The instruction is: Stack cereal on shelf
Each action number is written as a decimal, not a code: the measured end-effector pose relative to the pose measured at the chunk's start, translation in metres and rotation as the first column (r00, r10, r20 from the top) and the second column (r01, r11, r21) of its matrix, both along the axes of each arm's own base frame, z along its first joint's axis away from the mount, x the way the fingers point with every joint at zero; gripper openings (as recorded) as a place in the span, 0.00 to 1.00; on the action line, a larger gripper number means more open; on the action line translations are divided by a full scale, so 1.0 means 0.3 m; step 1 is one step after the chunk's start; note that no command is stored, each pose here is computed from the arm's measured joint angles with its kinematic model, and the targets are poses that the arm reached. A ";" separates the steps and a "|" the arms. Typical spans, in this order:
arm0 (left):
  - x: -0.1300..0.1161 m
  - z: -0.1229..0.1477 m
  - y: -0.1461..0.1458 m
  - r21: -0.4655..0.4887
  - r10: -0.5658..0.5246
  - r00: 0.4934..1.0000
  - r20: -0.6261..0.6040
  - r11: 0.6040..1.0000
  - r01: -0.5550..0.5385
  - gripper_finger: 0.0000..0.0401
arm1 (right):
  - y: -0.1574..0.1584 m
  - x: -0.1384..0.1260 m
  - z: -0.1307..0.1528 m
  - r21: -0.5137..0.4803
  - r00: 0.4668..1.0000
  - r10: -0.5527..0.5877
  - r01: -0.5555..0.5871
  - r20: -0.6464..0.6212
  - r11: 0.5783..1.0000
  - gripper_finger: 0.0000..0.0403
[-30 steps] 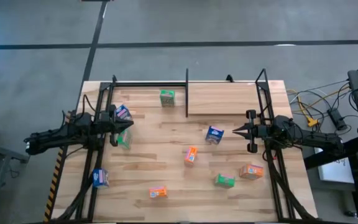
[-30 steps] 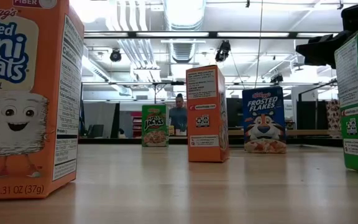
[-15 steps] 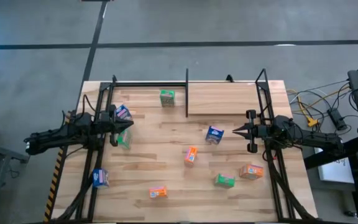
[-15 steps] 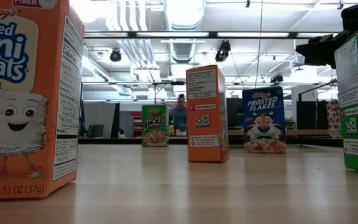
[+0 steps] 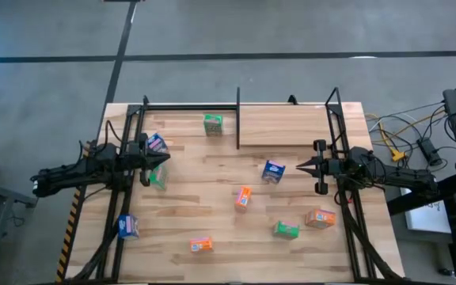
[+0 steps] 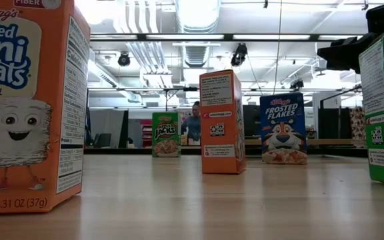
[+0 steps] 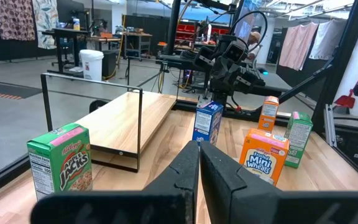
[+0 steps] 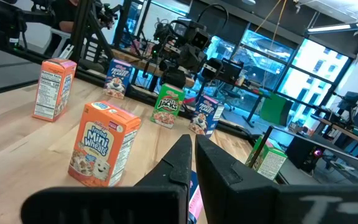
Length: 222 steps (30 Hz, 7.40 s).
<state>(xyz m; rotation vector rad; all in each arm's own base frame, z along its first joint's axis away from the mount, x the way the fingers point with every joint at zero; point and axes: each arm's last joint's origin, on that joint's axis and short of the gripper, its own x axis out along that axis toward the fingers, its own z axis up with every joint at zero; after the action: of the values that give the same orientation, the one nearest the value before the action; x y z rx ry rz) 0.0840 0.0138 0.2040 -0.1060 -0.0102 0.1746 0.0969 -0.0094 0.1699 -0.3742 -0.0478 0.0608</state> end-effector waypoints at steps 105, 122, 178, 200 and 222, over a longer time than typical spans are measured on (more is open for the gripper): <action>0.177 0.168 -0.037 0.009 -0.164 0.824 0.543 0.982 0.189 0.00 | -0.158 0.594 0.483 0.098 0.343 -0.250 0.742 -0.905 0.663 0.03; 0.177 0.168 -0.037 0.008 -0.164 0.823 0.544 0.982 0.190 0.00 | -0.087 0.563 0.477 0.168 0.182 0.050 0.720 -0.982 0.674 0.03; 0.179 0.166 -0.037 0.004 -0.164 0.827 0.538 0.981 0.192 0.00 | 0.138 0.522 0.314 -0.024 0.456 -0.317 0.541 -0.832 0.841 0.70; 0.179 0.166 -0.037 0.005 -0.164 0.826 0.539 0.981 0.192 0.00 | 0.096 0.437 0.141 0.054 0.533 -0.371 0.621 -0.761 0.782 0.69; 0.179 0.166 -0.036 0.005 -0.164 0.826 0.539 0.981 0.192 0.00 | 0.101 0.446 0.151 0.092 0.552 -0.329 0.601 -0.766 0.794 0.43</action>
<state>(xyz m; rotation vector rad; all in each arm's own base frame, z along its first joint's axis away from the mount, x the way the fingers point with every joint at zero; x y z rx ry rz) 0.1377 0.0029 0.2538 -0.2031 -0.5599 -0.0490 0.2307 0.0209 0.2151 0.0333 0.8419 -0.3517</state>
